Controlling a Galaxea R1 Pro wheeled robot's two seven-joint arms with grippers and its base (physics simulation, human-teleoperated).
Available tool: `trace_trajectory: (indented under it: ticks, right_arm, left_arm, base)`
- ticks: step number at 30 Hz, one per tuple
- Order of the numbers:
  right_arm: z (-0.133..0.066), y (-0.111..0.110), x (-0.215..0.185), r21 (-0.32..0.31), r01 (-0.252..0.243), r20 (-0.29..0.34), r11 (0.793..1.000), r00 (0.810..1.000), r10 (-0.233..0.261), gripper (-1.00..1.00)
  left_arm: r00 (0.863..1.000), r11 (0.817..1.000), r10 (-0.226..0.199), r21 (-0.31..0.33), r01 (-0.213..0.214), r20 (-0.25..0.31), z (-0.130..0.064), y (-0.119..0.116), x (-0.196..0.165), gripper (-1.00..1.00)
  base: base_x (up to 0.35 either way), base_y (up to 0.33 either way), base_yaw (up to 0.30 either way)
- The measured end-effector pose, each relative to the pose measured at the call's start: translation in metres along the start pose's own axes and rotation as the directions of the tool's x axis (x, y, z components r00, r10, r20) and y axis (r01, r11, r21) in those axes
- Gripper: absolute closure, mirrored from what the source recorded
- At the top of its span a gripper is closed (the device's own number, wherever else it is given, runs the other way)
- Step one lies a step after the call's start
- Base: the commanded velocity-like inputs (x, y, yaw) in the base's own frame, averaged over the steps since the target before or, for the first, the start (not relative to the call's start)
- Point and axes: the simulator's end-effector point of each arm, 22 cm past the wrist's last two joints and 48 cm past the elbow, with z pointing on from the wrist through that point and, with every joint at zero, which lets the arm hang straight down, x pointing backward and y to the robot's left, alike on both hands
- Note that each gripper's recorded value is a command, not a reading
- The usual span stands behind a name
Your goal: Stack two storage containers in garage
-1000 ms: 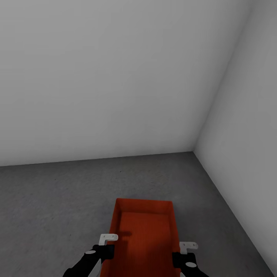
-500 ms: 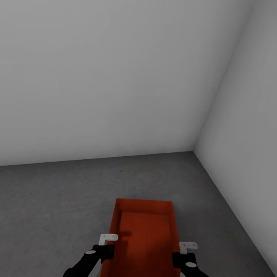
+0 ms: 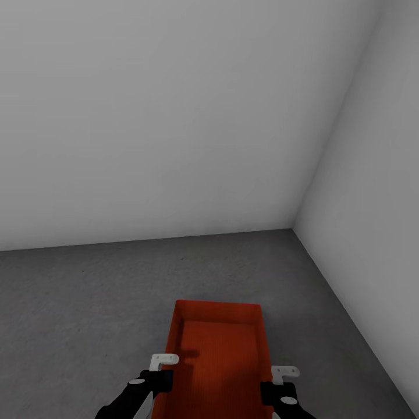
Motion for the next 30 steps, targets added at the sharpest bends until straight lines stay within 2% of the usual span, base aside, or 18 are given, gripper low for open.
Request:
trace_trajectory:
  ticks: [14,22,30]
  right_arm:
    - [0.0,0.0001,-0.0003,0.0,0.0,0.001,1.0,1.0,0.0,1.0]
    - [0.0,0.0001,0.0,0.0,0.0,0.0,1.0,1.0,0.0,1.0]
    - [0.0,0.0001,0.0002,0.0,0.0,-0.001,1.0,1.0,0.0,1.0]
  left_arm:
    - [1.0,1.0,-0.001,0.0,0.001,0.001,0.0,0.0001,-0.0002,1.0]
    - [1.0,1.0,0.0,0.0,0.0,0.0,0.0,0.0001,0.0,1.0]
    - [1.0,1.0,0.0,0.0,0.0,-0.001,0.0,0.0001,0.0002,1.0]
  base:
    - [0.0,0.0,0.004]
    - [0.0,0.0,0.144]
    - [0.0,0.0,0.026]
